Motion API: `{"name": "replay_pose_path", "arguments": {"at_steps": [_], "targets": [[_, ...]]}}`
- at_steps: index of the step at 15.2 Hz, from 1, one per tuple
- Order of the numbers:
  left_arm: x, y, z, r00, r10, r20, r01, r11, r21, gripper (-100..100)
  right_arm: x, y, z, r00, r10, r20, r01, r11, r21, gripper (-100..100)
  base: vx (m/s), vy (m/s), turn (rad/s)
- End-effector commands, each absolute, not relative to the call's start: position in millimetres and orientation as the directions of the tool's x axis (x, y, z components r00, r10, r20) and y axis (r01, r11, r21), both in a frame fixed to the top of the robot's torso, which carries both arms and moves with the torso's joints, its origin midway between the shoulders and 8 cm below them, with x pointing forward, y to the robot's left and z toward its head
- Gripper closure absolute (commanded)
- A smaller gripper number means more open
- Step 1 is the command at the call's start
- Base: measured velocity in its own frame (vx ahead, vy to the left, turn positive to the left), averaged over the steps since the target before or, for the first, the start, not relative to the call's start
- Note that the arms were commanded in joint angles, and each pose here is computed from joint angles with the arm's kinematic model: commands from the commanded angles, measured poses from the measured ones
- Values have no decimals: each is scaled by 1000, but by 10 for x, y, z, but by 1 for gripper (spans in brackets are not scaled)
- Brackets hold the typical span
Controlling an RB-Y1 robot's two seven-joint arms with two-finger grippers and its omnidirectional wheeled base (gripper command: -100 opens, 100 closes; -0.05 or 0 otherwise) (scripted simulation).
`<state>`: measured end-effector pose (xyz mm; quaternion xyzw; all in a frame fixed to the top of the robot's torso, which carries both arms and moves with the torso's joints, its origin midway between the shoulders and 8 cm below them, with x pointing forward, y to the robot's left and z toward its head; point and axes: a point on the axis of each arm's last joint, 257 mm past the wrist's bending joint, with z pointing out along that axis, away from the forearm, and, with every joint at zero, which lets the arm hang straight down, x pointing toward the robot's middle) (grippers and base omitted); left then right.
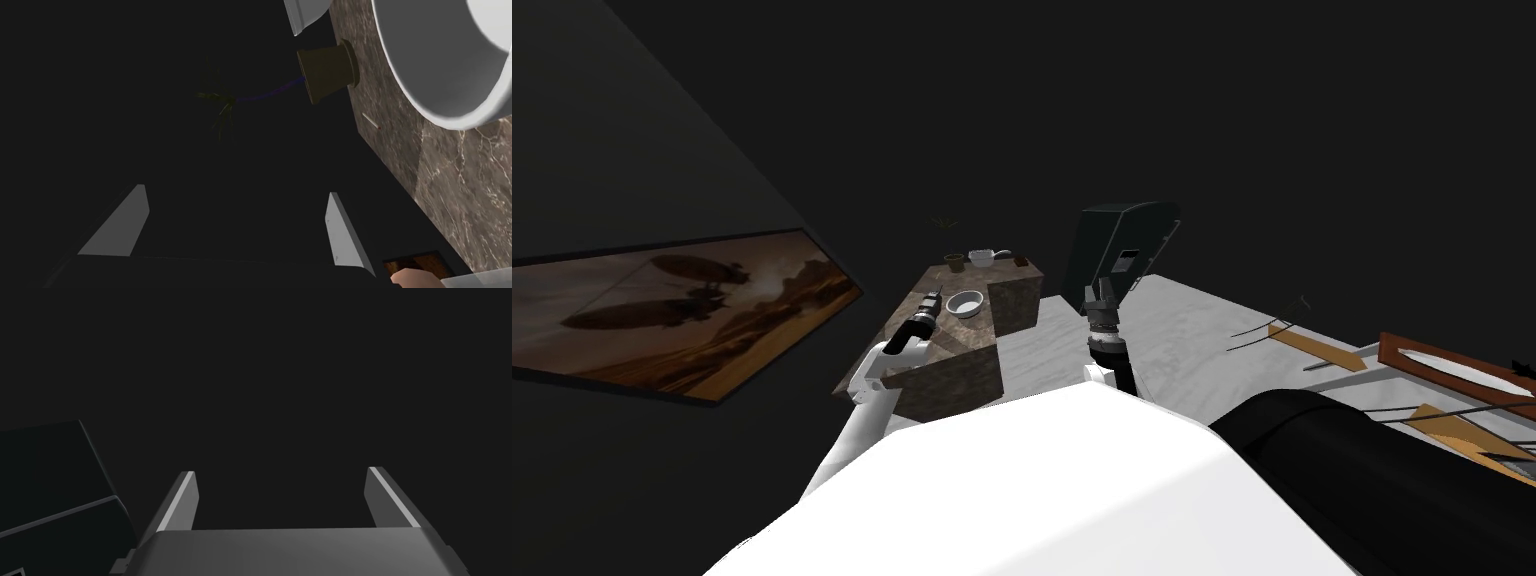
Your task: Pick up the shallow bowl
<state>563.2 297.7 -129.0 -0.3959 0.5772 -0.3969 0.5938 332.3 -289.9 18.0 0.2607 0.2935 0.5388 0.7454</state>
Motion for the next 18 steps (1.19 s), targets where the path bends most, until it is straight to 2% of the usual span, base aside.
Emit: {"name": "replay_pose_path", "arguments": {"at_steps": [1, 18], "targets": [[5714, 3002, -1382, 13, -931, -364, -32, 363, -931, -100, 3323, -2899, 180, 247, 956, -157, -650, 284, 705, 0, -9, -15, -36], [6029, 3215, -2052, -11, -951, -309, -344, 294, -892, -100, 3322, -2899, 180, 247, 956, -157, -650, 284, 705, 0, -4, -4, -18]]}}
